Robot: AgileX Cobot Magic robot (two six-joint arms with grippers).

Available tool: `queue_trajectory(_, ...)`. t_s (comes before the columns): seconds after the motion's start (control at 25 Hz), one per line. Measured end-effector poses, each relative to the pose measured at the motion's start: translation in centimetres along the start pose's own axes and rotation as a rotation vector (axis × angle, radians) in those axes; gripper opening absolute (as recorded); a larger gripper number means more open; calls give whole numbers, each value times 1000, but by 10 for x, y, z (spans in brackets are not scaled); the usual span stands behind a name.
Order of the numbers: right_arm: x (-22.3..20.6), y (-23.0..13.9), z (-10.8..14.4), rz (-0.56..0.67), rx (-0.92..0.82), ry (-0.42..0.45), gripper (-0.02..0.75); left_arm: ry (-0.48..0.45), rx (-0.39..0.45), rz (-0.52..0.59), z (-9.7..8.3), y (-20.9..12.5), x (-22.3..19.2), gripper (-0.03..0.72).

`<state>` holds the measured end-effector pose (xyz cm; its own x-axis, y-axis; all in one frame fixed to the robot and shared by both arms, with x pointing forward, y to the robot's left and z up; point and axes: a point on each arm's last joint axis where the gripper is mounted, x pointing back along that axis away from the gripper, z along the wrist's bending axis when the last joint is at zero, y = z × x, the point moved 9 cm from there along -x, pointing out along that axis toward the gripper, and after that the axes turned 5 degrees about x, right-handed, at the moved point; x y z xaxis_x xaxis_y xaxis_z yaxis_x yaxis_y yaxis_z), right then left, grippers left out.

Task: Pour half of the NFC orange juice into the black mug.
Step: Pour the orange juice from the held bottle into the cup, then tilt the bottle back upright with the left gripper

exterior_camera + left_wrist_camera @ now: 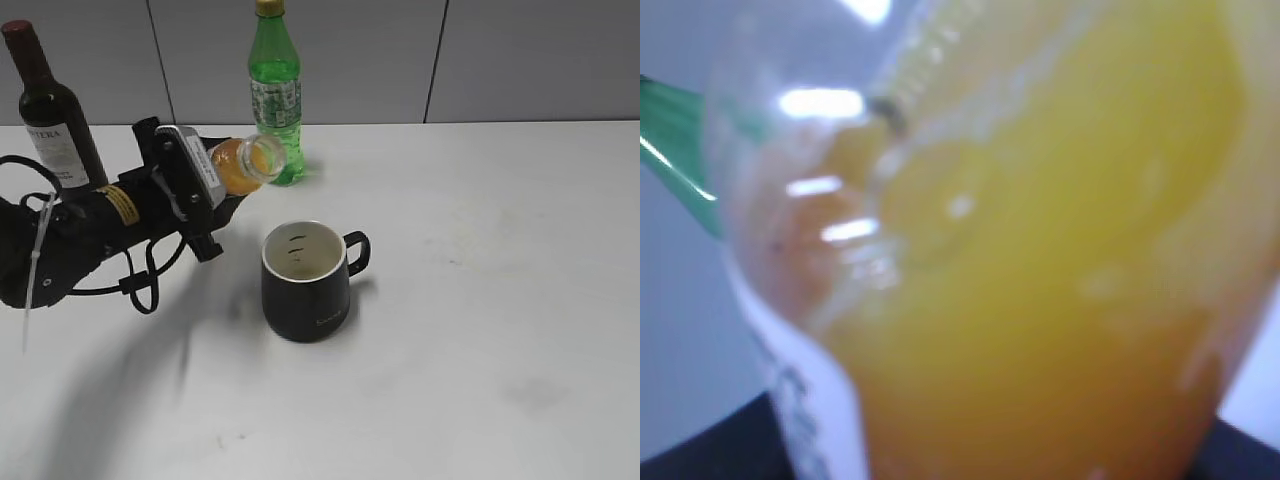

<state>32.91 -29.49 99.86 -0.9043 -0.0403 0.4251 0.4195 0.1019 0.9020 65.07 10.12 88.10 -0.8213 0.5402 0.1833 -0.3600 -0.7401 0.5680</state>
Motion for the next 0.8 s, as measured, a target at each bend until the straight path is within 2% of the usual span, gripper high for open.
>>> queue_trajectory(0.2,0,0,0,0,0,0,585,28,-49,-17,4,3,0,469)
queue_trajectory(0.48,0,0,0,0,0,0,585,80,-62,-43,19,8,-14,469)
queue_trajectory(0.8,0,0,0,0,0,0,585,75,-60,-36,15,4,-18,469)
